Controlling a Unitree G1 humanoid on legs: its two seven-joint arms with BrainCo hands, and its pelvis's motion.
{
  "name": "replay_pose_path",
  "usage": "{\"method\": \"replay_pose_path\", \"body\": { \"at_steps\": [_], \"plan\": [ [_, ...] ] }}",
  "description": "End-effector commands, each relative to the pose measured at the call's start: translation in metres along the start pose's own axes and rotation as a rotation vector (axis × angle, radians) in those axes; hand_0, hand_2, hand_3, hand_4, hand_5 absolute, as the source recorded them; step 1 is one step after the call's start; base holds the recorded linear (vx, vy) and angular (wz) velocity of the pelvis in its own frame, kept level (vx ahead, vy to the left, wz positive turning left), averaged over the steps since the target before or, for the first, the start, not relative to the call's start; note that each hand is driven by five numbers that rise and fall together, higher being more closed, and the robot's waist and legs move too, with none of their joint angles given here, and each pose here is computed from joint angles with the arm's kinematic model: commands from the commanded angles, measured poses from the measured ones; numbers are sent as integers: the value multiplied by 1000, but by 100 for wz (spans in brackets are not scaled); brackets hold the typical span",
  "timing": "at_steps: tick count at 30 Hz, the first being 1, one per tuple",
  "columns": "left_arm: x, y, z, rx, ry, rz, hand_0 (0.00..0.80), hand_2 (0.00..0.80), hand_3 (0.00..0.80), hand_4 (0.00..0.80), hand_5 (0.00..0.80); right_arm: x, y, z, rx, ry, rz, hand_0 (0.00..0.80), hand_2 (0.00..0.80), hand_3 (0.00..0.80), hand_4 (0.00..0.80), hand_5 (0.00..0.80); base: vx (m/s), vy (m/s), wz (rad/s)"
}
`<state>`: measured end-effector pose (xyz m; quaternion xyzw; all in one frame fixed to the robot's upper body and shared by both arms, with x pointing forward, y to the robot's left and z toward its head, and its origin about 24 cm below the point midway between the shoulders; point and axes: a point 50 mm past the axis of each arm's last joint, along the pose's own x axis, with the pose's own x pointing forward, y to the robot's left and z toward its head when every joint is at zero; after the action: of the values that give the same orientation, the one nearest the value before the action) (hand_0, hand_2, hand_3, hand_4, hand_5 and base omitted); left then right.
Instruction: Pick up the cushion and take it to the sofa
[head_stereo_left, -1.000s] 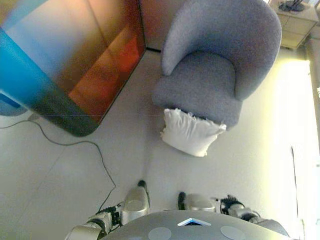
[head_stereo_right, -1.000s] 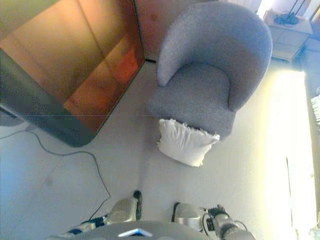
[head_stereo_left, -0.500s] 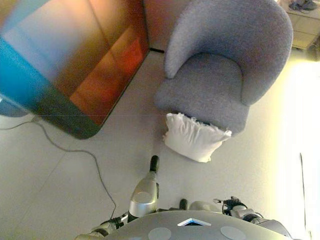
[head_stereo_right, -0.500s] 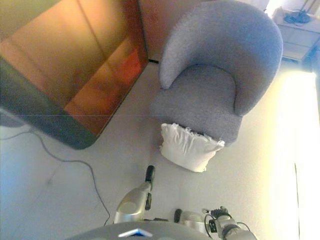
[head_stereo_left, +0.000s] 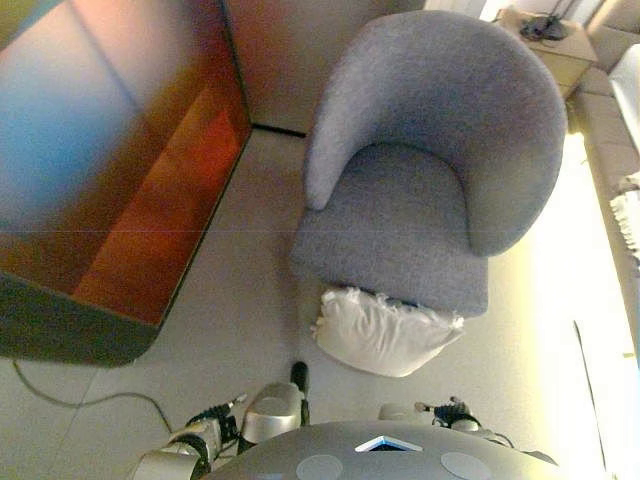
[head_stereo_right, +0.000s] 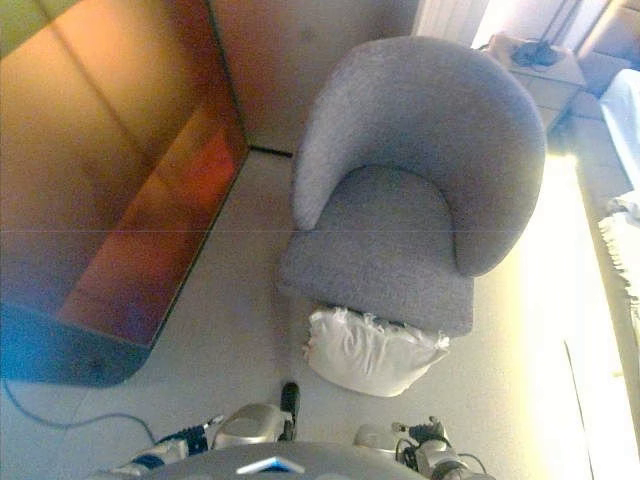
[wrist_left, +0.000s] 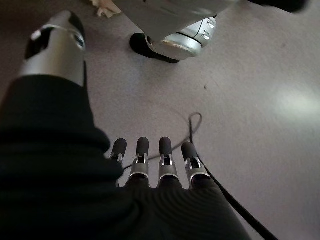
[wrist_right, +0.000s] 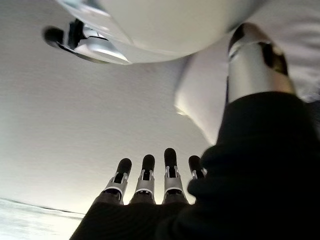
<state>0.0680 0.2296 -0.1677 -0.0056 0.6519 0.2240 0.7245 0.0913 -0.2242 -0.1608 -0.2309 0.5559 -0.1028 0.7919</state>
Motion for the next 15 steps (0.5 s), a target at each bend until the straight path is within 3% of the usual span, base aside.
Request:
{"method": "replay_pose_path", "body": {
  "at_steps": [1,5,11,15],
  "plan": [
    [-4,-12,23,-88,-33,-21,0,0,0,0,0,-7,25,33,40,-130,35,0,0,0,0,0,-47,-24,-41],
    [-5,-21,15,-100,-34,-56,0,0,0,0,0,-9,26,31,62,-144,36,0,0,0,0,0,136,-58,-3],
    [-2,-18,-22,-128,55,-23,0,0,0,0,0,-13,33,1,-51,-74,57,0,0,0,0,0,300,-161,21],
    [-4,-25,-21,-94,30,-41,0,0,0,0,0,-10,23,7,-37,-92,30,0,0,0,0,0,82,-128,19]
  ]
}}
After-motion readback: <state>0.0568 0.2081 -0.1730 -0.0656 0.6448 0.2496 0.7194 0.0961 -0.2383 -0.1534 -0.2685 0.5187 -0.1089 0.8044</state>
